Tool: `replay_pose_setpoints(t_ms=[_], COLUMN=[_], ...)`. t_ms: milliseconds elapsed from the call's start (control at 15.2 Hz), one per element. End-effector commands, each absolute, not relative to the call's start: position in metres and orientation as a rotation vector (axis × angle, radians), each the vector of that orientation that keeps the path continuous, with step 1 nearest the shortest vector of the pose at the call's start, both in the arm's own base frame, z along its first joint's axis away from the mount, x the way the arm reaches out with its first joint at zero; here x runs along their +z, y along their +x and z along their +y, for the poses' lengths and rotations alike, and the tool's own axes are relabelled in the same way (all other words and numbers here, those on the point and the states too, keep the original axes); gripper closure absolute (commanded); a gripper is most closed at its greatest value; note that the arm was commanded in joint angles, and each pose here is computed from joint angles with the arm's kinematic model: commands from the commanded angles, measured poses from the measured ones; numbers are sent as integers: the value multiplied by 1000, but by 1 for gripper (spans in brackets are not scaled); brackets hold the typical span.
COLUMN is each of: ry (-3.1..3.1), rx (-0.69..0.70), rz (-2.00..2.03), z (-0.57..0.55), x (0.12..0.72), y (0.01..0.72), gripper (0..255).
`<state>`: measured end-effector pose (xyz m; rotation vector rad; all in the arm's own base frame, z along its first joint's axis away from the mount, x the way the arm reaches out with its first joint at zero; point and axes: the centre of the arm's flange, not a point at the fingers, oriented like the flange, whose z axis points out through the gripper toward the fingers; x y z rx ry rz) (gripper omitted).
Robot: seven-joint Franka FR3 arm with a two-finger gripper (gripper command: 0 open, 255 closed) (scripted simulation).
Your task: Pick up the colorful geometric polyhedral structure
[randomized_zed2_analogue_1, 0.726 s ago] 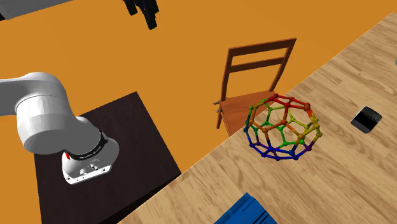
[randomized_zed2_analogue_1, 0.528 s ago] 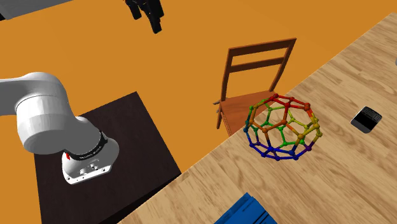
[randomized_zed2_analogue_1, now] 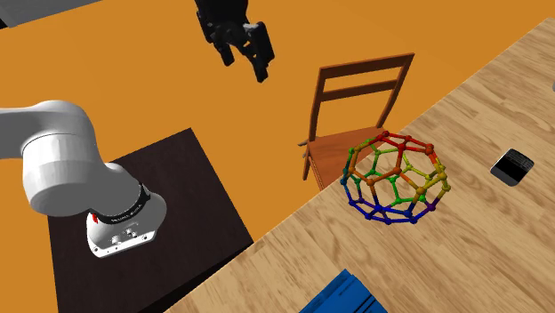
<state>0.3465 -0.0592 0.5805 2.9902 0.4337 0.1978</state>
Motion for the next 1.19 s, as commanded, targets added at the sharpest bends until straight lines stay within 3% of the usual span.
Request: replay_pose_setpoints(t_ms=[0, 1122], ry=[2957, 2682], rx=[215, 334], rz=[467, 702], z=[-82, -250], x=[575, 530], y=[352, 437], gripper=[0, 0])
